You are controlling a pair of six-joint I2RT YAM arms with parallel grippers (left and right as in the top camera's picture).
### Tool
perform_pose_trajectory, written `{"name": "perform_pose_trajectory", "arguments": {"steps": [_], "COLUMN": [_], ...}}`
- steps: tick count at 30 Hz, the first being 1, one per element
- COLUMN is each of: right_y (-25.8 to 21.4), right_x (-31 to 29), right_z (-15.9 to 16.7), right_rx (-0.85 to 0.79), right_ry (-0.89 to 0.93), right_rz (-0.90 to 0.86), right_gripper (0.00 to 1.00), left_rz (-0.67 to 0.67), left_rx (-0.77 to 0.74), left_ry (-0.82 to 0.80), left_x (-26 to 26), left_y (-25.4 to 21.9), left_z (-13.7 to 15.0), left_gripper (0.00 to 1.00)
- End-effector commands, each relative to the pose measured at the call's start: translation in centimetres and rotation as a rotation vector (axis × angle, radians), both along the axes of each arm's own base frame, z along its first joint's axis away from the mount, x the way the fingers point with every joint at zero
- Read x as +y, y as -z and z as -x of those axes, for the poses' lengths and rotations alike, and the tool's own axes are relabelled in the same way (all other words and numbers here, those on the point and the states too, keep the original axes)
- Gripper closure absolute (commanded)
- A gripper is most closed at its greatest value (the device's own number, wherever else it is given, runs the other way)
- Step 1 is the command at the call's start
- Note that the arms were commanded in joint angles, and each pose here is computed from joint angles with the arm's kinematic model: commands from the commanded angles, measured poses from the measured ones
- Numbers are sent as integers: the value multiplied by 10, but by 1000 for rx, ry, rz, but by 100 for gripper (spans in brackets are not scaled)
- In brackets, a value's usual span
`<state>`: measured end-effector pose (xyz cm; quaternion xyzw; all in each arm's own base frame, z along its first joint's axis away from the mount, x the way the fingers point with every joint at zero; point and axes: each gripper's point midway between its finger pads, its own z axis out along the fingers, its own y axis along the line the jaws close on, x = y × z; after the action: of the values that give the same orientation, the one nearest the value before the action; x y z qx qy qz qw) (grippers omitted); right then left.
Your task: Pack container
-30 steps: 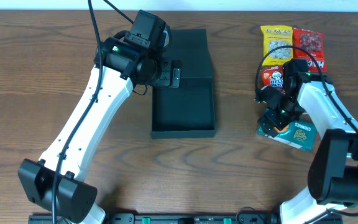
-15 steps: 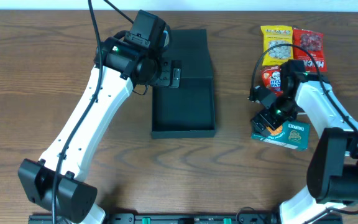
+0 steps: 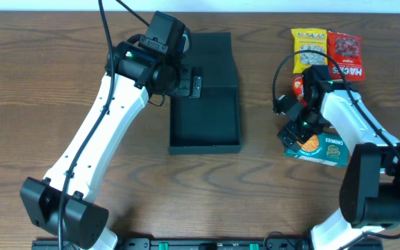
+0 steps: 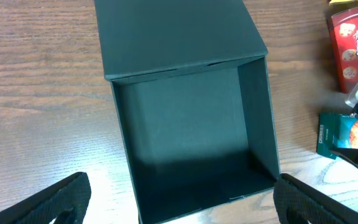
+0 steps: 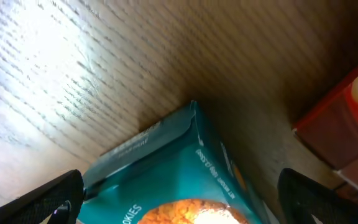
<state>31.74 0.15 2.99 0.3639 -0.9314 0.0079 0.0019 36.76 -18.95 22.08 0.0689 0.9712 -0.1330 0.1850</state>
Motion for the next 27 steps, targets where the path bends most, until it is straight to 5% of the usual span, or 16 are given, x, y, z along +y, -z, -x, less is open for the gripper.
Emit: {"name": "perform_pose_trajectory", "arguments": {"steps": [1, 6, 11, 15, 22, 27], "right_y": [0, -29, -65, -77, -89, -88], "right_x": [9, 25, 25, 45, 88, 81], "right_z": [-7, -27, -41, -31, -29, -31], "right_rx": [-24, -126, -235, -158, -23, 61], "right_ry": [40, 106, 539, 844, 905, 1326], "right_rz": [10, -9, -77, -247, -489, -490], "right_gripper": [1, 1, 1, 1, 1, 1], "left_rz": [-14, -13, -13, -14, -14, -14], "left_rx": [-23, -25, -24, -24, -25, -24], "left_ry": [3, 4, 3, 4, 2, 3], "left_x": [3, 3, 3, 3, 3, 3], "left_y": [-5, -5, -5, -5, -5, -5], "left_z": [-3, -3, -3, -3, -4, -4], "left_gripper": [5, 5, 5, 5, 5, 5]}}
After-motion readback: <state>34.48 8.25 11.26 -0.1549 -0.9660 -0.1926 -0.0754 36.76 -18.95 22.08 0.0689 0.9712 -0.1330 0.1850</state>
